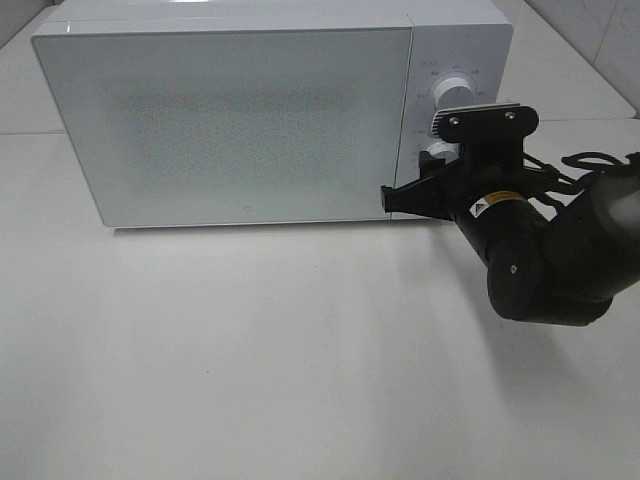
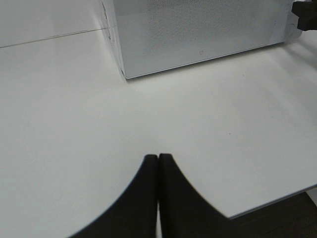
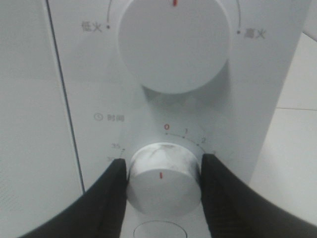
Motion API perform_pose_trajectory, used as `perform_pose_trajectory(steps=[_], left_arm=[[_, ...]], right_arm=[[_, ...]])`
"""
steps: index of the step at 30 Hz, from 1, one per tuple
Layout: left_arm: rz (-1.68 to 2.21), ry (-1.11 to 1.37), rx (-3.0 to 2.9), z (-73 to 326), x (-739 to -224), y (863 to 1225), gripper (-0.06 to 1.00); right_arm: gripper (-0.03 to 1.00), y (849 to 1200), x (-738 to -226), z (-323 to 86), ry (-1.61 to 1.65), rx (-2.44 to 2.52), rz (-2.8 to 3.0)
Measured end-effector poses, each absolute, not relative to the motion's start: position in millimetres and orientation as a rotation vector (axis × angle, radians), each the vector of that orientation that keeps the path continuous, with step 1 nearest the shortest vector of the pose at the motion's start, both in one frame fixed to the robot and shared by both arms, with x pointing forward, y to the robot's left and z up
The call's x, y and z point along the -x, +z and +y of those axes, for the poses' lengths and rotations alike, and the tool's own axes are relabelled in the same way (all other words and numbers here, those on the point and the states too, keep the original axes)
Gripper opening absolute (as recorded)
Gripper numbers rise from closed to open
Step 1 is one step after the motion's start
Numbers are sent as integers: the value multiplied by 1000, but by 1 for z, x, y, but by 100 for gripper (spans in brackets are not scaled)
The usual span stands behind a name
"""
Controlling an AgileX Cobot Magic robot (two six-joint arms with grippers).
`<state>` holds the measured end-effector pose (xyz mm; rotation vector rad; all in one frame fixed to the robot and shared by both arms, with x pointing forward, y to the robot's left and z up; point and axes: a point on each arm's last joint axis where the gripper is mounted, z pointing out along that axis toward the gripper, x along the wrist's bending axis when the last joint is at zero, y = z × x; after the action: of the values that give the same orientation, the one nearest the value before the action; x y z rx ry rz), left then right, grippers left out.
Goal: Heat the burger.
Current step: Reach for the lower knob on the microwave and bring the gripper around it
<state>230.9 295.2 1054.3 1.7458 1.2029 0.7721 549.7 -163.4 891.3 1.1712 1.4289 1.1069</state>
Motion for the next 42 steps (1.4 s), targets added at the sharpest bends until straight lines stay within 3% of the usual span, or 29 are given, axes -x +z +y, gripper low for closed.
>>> perform_pose_trajectory(steps=[9,31,42], left_arm=[[1203,772,-1746,295,-231,1054,0],[1203,772,-1746,295,-231,1054,0],[1203,772,-1746,295,-231,1054,0]], right_arm=[[42,891,-550,-163,1143,-1215,1405],[42,890,-550,-164,1805,-2061,679],[42,890,-550,-164,1971,-2286,342]])
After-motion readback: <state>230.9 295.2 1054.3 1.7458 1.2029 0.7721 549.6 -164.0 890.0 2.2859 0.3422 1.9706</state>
